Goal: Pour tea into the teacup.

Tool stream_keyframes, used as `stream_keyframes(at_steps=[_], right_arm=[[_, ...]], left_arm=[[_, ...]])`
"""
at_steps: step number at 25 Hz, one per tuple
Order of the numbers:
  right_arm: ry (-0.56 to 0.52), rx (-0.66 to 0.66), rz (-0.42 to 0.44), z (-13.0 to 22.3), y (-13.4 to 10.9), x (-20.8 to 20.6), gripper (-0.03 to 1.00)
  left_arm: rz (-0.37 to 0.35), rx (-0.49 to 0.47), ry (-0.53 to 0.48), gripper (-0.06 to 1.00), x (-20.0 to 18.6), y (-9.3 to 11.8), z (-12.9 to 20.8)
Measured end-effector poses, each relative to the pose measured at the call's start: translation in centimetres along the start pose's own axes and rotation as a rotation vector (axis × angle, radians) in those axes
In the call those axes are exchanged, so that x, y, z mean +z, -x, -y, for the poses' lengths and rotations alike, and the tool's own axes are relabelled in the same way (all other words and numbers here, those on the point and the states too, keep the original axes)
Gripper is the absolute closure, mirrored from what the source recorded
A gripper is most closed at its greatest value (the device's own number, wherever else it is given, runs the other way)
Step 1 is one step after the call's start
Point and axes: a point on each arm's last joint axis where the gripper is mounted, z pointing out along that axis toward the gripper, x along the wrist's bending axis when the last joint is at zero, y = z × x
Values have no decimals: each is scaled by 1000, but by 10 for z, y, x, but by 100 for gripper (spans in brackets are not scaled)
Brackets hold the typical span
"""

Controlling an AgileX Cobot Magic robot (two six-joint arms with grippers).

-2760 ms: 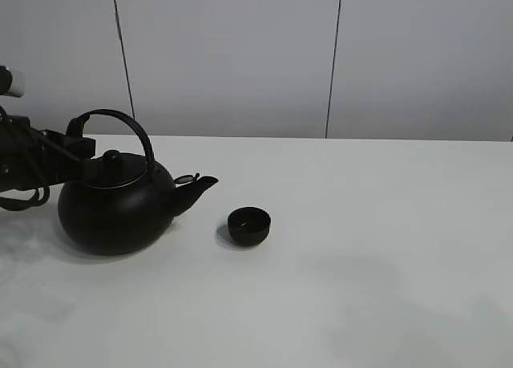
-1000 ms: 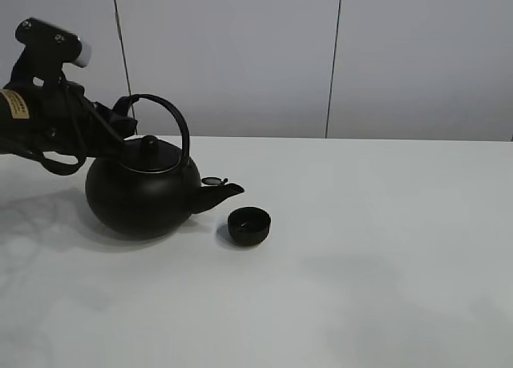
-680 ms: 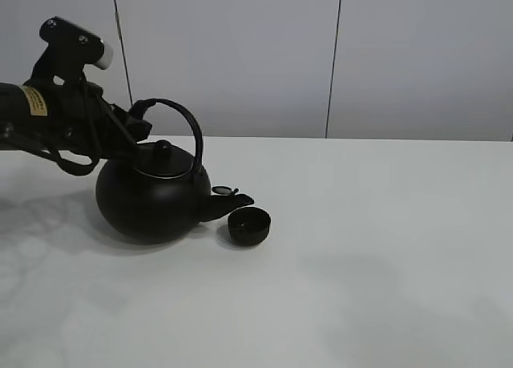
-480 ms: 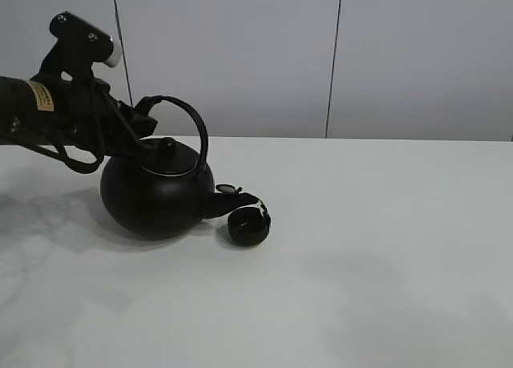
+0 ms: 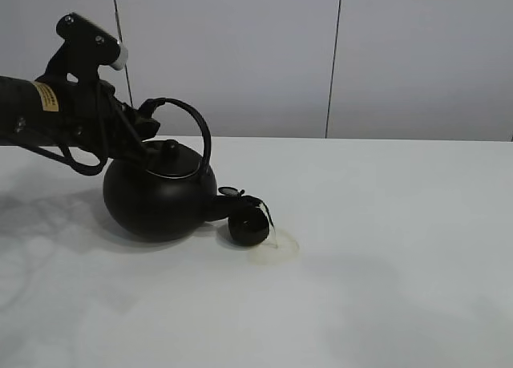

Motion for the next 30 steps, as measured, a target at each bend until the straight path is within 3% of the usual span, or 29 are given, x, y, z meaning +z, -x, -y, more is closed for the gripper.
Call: stream_keyframes(at_steps=[23, 26, 30], right_arm=[[1, 0, 0, 0, 0, 0, 39], [0, 0, 0, 0, 0, 0, 39], [0, 0, 0, 0, 0, 0, 39]], left_arm=[[-27, -19, -10, 82, -1, -9, 4], [-29, -60, 2, 82, -2, -9, 3], [-60, -209, 68, 82, -6, -11, 4]])
